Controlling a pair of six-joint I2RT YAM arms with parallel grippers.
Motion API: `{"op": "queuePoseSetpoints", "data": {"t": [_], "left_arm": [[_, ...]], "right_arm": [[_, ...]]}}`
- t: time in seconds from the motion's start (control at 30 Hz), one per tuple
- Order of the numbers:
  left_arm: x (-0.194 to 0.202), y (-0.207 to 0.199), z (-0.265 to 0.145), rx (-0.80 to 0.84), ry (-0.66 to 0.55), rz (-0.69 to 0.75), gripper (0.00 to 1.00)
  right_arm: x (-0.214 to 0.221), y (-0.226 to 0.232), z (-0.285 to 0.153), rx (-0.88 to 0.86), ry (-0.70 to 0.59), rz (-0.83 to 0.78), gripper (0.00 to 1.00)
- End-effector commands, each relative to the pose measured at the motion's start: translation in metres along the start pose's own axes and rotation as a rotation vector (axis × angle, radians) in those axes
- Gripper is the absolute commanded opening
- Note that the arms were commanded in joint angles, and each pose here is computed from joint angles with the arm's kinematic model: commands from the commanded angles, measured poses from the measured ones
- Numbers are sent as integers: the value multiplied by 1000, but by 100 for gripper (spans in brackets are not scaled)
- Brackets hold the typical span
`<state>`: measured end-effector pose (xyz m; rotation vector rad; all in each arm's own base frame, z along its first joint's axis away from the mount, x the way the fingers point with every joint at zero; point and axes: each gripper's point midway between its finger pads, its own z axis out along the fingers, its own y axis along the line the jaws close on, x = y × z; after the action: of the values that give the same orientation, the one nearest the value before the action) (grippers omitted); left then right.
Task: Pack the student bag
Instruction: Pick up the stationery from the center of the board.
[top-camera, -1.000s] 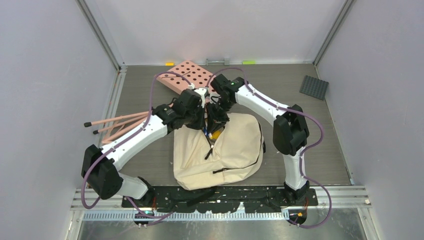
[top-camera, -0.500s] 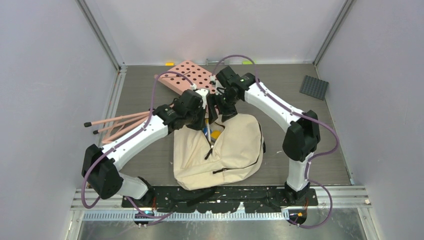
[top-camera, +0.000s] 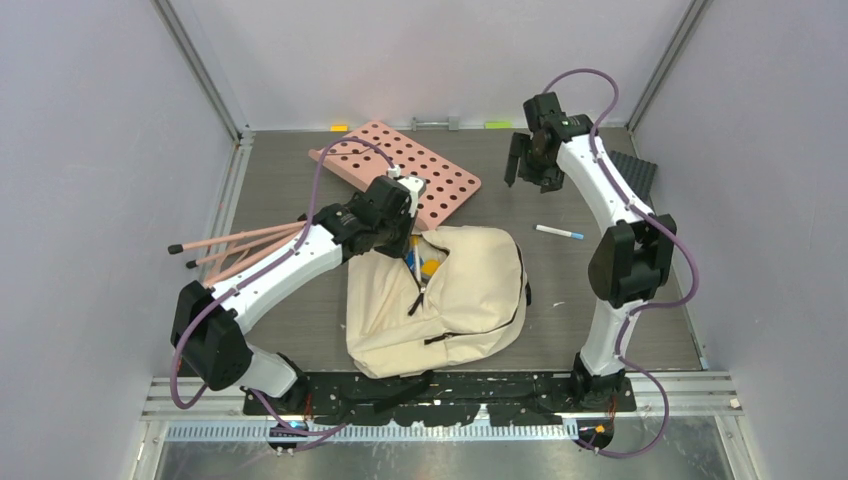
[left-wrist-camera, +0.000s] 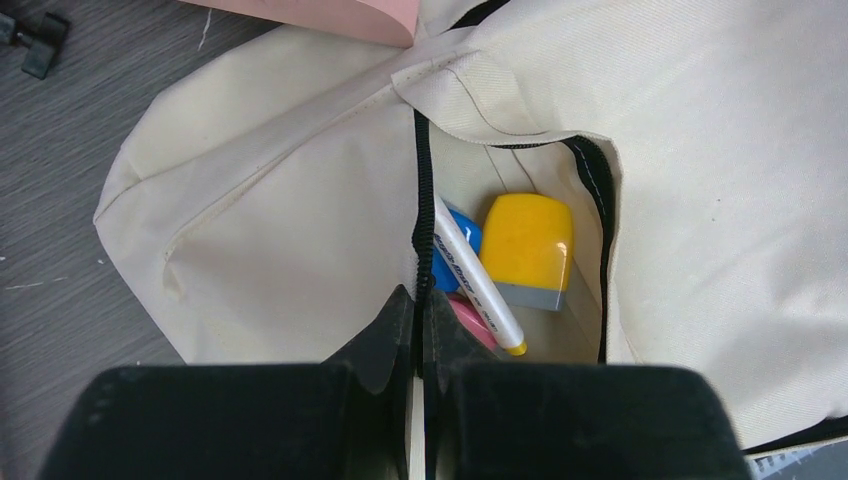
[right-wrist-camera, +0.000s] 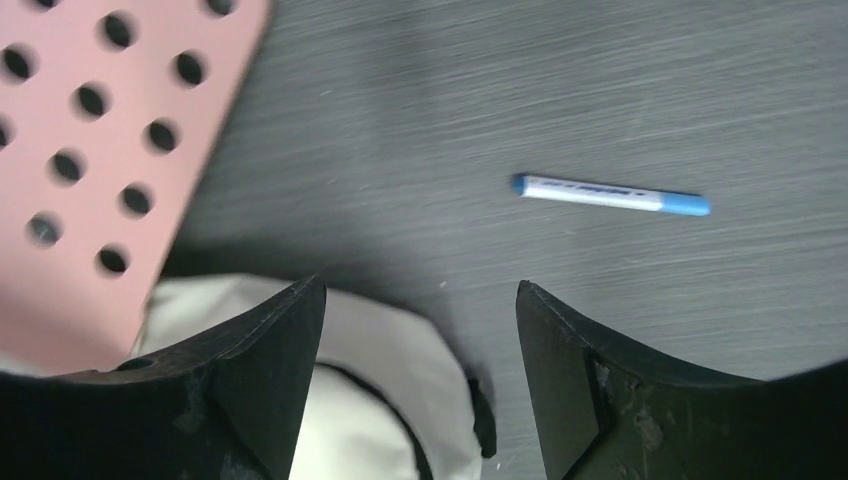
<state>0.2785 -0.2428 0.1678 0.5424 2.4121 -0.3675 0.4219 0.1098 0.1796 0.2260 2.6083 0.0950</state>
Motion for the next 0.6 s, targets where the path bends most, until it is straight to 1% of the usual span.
{"op": "queuePoseSetpoints", "data": {"t": [0.0,0.03,0.07,0.13,0.17,0.23,0.33,0.37,0.57], "left_arm": [[-39,8,-11,-52,-126,10,0],[-39,8,-11,-52,-128,2,0],[-39,9,-10,-55,-127,-6,0],[-38,9,-9,-58,-134,-21,0],[-37,9,-8,-59,-133,-23,0],[-37,11,-6,-68,-130,-19,0],[-37,11,-6,-72,-126,-7,0],[-37,11,-5,-72,-124,-7,0],[-31,15,-8,-85,-123,-7,0]], "right_arm": [[-21,-59,25,208,-24,138,76],[-19,-66,31,223,-8,180,76],[-17,-80,35,241,7,268,76],[-10,-93,43,253,27,375,74],[-7,-95,46,256,35,406,74],[7,-99,56,281,67,519,72],[29,-110,68,348,121,599,71],[37,-119,72,395,148,632,70],[55,-144,84,542,202,776,70]]}}
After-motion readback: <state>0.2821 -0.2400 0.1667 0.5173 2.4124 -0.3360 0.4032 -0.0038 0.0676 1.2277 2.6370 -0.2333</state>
